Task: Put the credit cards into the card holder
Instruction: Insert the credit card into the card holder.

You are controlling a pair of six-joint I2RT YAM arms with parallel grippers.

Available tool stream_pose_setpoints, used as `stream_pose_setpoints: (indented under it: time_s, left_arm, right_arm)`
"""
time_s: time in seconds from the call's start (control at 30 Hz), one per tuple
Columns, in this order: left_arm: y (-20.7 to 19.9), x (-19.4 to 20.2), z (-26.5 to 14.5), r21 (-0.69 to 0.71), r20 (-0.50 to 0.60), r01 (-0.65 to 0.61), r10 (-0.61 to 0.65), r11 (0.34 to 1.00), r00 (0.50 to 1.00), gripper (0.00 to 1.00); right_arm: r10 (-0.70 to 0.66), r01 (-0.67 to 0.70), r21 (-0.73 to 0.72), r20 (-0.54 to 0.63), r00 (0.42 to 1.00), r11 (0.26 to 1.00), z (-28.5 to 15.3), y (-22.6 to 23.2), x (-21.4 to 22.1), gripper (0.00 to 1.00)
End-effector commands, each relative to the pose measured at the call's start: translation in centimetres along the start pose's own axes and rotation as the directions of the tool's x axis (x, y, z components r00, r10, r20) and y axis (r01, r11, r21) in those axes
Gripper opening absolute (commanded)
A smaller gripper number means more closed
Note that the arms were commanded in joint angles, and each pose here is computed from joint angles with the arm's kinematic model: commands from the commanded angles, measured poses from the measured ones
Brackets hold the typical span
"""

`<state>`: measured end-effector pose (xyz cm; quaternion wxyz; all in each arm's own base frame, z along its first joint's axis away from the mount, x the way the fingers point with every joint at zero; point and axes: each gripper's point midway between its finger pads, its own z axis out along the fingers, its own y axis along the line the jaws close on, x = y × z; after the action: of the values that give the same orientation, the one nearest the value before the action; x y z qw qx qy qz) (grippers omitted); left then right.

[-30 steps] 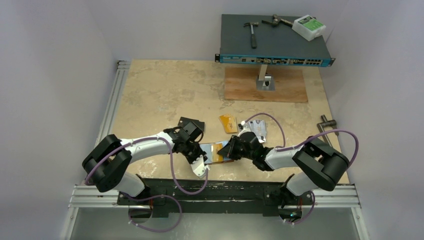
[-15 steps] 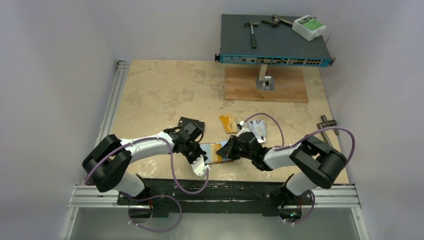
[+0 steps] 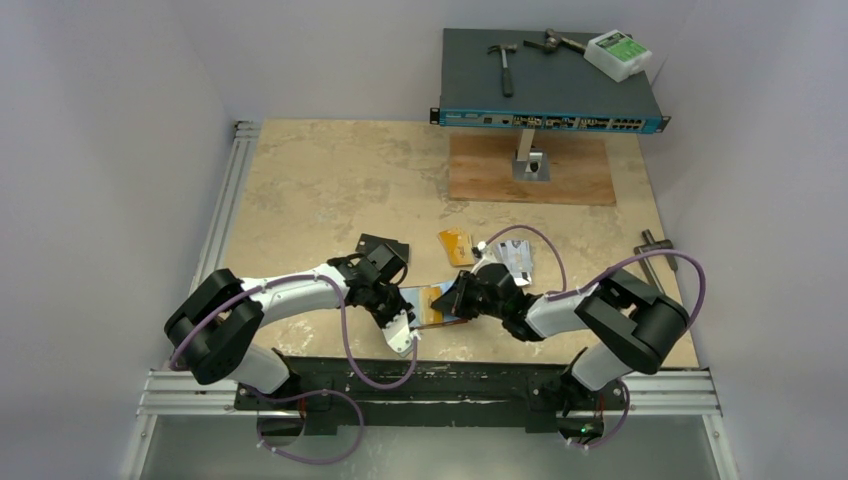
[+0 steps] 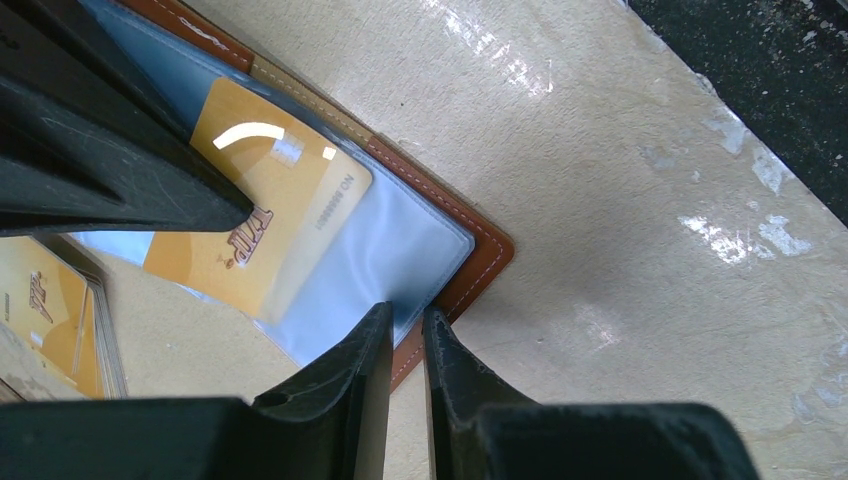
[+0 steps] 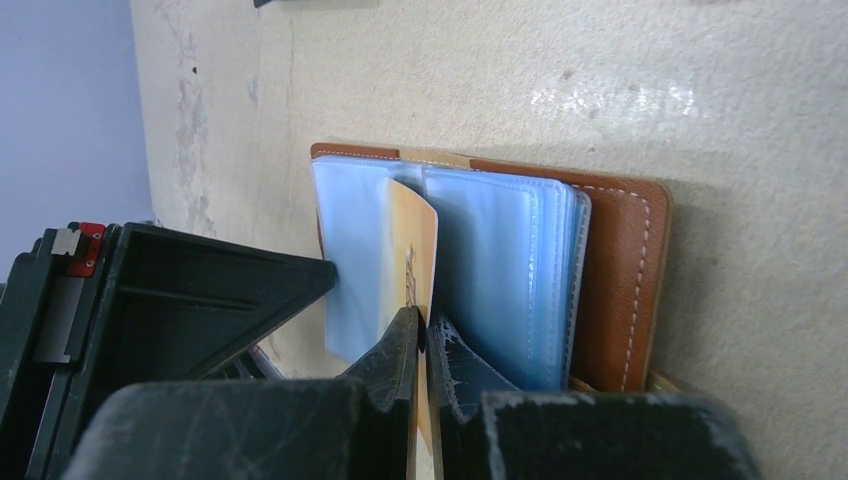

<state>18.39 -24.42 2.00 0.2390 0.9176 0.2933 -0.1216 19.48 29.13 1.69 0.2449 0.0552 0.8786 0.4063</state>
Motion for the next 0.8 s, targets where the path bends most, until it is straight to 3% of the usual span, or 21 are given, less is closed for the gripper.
stream_pose_setpoints:
  time_s: [0.0, 0.43, 0.63, 0.77]
  left_arm:
    - [-0.4, -0.5, 0.3, 0.016, 0.022, 0.013, -0.013, 1.0, 1.0, 0.16]
    - [-0.3, -0.5, 0.3, 0.015, 0.021, 0.014, -0.015, 1.0, 1.0, 0.15]
    - [-0.4, -0.5, 0.3, 0.018, 0.021, 0.02, -0.02, 1.0, 1.0, 0.15]
    - [-0.4, -0.6, 0.3, 0.018, 0.022, 0.023, -0.023, 1.0, 0.999, 0.15]
  right_arm:
    - [-0.048, 0.083, 0.156, -0.215, 0.975, 0.984, -0.8, -5.3, 5.2, 0.0]
    - [-0.08, 0.119, 0.162, -0.228, 0.97, 0.98, -0.1, -5.0, 4.8, 0.0]
    - [-0.094, 0.147, 0.26, -0.207, 0.974, 0.954, -1.4, -6.1, 3.8, 0.38]
    - [-0.129, 0.182, 0.294, -0.19, 0.973, 0.938, -2.1, -5.9, 2.7, 0.47]
